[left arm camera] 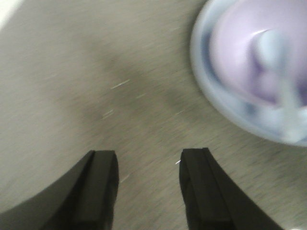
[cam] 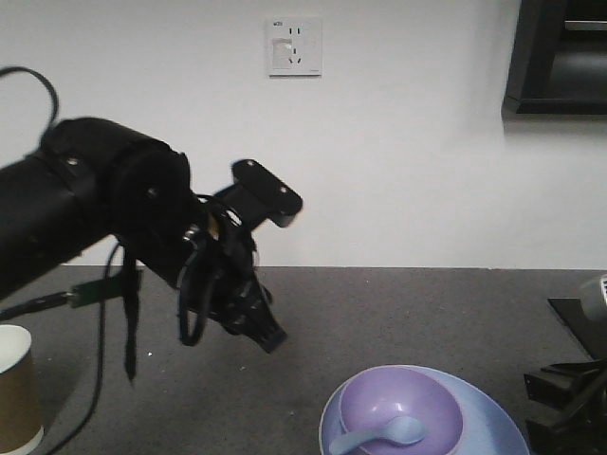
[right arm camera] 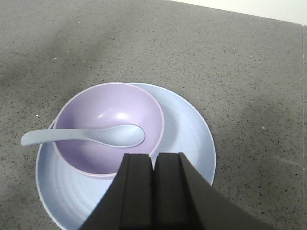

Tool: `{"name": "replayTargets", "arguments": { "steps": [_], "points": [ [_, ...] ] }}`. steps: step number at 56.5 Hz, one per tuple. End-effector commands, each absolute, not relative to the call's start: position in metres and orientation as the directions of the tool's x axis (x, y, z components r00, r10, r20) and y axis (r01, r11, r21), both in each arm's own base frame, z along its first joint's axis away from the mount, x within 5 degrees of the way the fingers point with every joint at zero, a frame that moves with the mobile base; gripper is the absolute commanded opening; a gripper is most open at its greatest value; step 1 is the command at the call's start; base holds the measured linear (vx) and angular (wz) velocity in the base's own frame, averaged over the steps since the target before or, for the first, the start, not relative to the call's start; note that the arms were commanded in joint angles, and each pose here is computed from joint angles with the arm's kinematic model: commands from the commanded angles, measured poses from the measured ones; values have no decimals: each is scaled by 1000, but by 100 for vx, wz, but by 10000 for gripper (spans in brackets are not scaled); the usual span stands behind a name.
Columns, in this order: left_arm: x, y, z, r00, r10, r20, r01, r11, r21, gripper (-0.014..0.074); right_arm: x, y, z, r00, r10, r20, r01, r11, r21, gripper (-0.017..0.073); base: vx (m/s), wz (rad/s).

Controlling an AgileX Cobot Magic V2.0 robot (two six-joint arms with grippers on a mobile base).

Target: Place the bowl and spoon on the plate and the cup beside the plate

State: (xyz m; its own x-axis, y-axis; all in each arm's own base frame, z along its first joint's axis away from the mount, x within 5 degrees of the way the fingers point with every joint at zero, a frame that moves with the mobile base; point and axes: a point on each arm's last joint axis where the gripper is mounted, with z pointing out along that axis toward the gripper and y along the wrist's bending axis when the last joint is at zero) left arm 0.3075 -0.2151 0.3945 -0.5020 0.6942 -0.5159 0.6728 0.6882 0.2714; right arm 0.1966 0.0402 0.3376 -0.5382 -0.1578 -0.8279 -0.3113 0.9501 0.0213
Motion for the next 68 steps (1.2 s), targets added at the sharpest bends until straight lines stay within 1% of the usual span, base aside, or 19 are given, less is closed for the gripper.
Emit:
{"name": "replayTargets", "arguments": {
  "steps": [1, 4, 8, 14, 22, 29, 37, 46, 56, 68],
  "points": [
    [292, -179, 439, -512, 643, -569, 533, 758, 377, 440, 197, 38, 355, -451, -134, -882, -291, 957, 3, -9, 0, 0],
    [291, -161, 447, -543, 617, -569, 468, 785, 405, 440, 197, 38, 355, -451, -134, -882, -291, 957, 3, -9, 0, 0],
    [288, -143, 454, -566, 571, -594, 413, 821, 395, 440, 197, 38, 355, -454, -137, -880, -293, 956, 3, -9, 0, 0],
    [284, -118, 457, -605, 518, -604, 349, 855, 384, 440, 197, 39, 354, -460, -139, -877, -296, 955, 4, -8, 0, 0],
    [285, -91, 445, -670, 478, -568, 293, 874, 388, 440, 197, 39, 354, -463, -140, -875, -297, 955, 4, -8, 0, 0],
    [291, -72, 422, -739, 447, -504, 264, 880, 394, 440, 196, 39, 353, -467, -142, -873, -298, 954, 5, -8, 0, 0],
    [298, -59, 399, -769, 433, -470, 252, 881, 400, 440, 196, 39, 353, -475, -144, -868, -301, 954, 7, -8, 0, 0],
    [301, -52, 378, -793, 424, -438, 258, 884, 390, 440, 196, 39, 352, -477, -144, -867, -302, 953, 8, -8, 0, 0],
    [307, -49, 363, -797, 424, -430, 262, 885, 386, 440, 196, 39, 352, -478, -144, -866, -302, 953, 8, -8, 0, 0],
    [317, -51, 350, -799, 444, -406, 288, 875, 389, 439, 195, 39, 352, -484, -146, -863, -304, 953, 9, -8, 0, 0]
  ]
}}
